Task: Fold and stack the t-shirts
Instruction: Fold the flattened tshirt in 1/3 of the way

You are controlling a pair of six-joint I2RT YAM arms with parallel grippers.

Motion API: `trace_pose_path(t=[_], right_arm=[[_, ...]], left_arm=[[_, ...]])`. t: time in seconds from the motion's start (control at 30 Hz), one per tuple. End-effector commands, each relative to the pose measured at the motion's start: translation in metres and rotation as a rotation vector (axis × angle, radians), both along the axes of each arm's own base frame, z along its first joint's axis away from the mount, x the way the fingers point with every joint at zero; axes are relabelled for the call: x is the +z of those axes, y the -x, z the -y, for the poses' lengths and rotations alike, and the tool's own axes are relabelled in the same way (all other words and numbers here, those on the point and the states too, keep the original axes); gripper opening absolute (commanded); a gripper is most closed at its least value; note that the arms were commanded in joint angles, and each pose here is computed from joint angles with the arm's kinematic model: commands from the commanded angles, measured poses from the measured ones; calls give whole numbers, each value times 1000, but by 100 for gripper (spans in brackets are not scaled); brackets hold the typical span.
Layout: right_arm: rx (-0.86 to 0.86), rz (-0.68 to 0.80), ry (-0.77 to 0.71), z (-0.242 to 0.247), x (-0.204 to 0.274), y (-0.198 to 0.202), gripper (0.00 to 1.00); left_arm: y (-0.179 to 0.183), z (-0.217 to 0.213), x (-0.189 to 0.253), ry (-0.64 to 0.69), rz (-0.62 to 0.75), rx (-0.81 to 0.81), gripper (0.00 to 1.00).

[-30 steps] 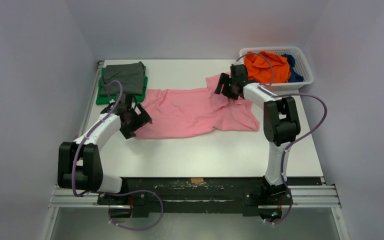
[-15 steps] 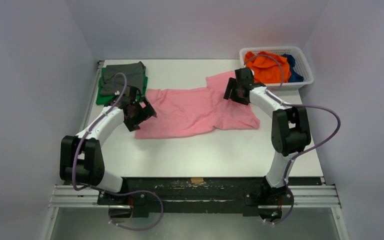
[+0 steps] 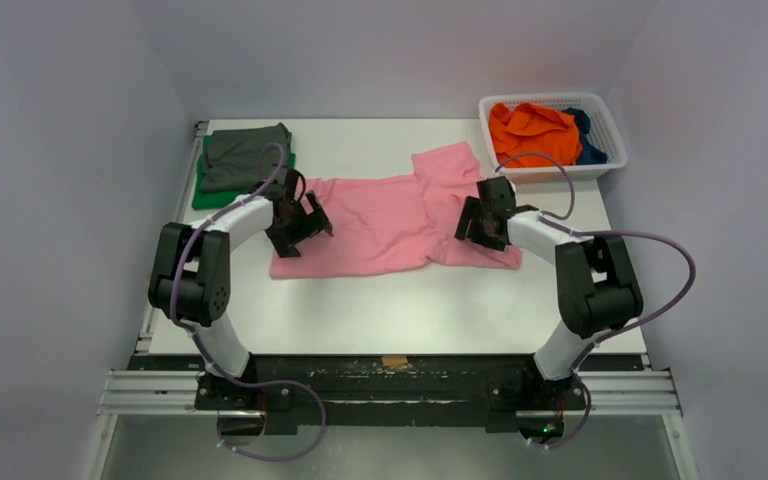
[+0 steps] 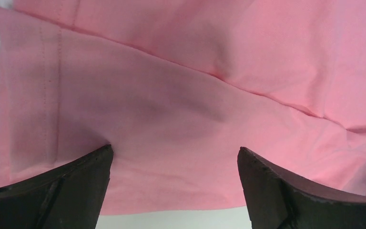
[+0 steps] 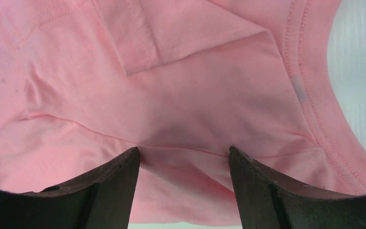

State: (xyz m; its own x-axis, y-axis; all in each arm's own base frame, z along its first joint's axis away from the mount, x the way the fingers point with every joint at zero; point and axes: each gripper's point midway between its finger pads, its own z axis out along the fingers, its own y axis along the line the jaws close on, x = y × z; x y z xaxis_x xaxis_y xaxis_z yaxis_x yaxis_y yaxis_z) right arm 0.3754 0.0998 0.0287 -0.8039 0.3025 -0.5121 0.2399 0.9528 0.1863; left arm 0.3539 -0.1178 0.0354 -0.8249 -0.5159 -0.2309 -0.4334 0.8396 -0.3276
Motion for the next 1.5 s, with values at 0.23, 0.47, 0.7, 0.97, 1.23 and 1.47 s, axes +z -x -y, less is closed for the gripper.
trace_pose_path(t=[0.23, 0.47, 0.7, 0.97, 1.23, 1.47], right_arm=[[-88, -174, -23, 20, -25, 108, 68], [-129, -234, -12, 34, -25, 159, 68], [-144, -226, -58, 35, -19, 185, 68], [-159, -161, -39, 45, 16, 195, 69], [-58, -32, -107, 29, 41, 173, 68], [74, 34, -148, -17, 51, 128, 67]], left_arm=[[81, 4, -37, -54, -154, -94, 100], [156, 1, -42, -74, -201, -98, 100], [216, 8, -47, -14, -224, -97, 100], [265, 14, -37, 34, -221, -128, 100], [254, -4, 9, -45, -46, -155, 100], [174, -17, 62, -186, 202, -73, 100]])
